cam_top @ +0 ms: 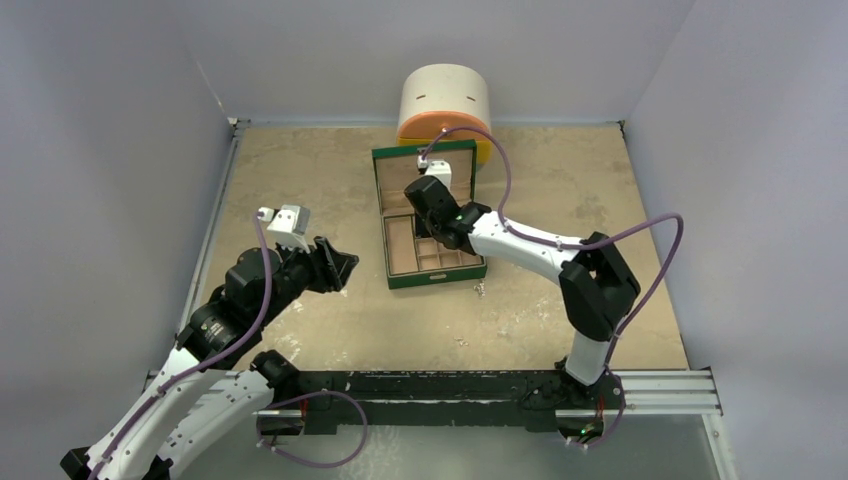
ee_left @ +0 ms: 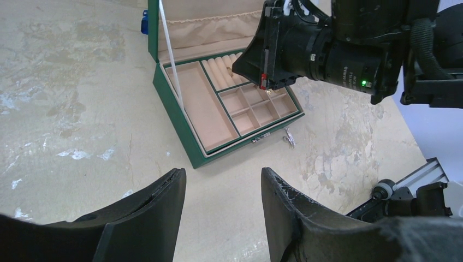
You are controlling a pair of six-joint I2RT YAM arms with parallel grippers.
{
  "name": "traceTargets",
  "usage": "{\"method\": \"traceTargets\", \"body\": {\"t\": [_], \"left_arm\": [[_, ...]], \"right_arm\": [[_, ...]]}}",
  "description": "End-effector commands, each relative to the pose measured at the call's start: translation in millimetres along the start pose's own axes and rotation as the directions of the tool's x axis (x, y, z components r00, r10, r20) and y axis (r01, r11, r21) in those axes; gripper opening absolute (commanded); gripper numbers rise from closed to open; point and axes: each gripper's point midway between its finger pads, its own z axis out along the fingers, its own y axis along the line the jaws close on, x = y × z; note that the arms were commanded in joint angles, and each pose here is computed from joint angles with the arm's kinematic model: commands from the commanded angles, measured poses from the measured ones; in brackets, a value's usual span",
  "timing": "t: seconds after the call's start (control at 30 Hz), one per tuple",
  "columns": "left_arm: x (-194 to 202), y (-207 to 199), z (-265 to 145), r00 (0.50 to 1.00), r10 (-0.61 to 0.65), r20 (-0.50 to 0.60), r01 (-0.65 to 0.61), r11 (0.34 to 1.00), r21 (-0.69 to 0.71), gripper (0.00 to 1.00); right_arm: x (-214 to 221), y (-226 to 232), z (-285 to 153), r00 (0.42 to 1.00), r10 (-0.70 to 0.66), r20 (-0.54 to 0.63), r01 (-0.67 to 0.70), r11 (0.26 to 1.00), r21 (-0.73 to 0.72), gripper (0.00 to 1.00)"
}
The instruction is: Organize the mixed jewelry
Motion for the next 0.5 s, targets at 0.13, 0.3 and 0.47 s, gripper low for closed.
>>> {"method": "traceTargets", "body": {"t": [0.13, 0.3, 0.47], "left_arm": [[-17.6, -4.7, -3.2, 0.998, 0.005, 0.055, -0.006, 1.0, 0.014, 0.53], [-17.1, -4.6, -2.9, 0.999, 0.006, 0.052, -0.006, 1.0, 0.013, 0.52], [-16.6, -3.9, -1.6, 0.999, 0.006, 0.049, -0.006, 1.0, 0.009, 0.53]], "right_arm": [[1.5, -18.1, 17.1, 0.999, 0.021, 0.045, -0.026, 0.995, 0.098, 0.0], [5.2, -27.9, 23.4, 0.998, 0.032, 0.045, -0.038, 0.991, 0.131, 0.0], [8.1, -32.5, 29.7, 0.999, 0.042, 0.035, -0.046, 0.99, 0.132, 0.0]]}}
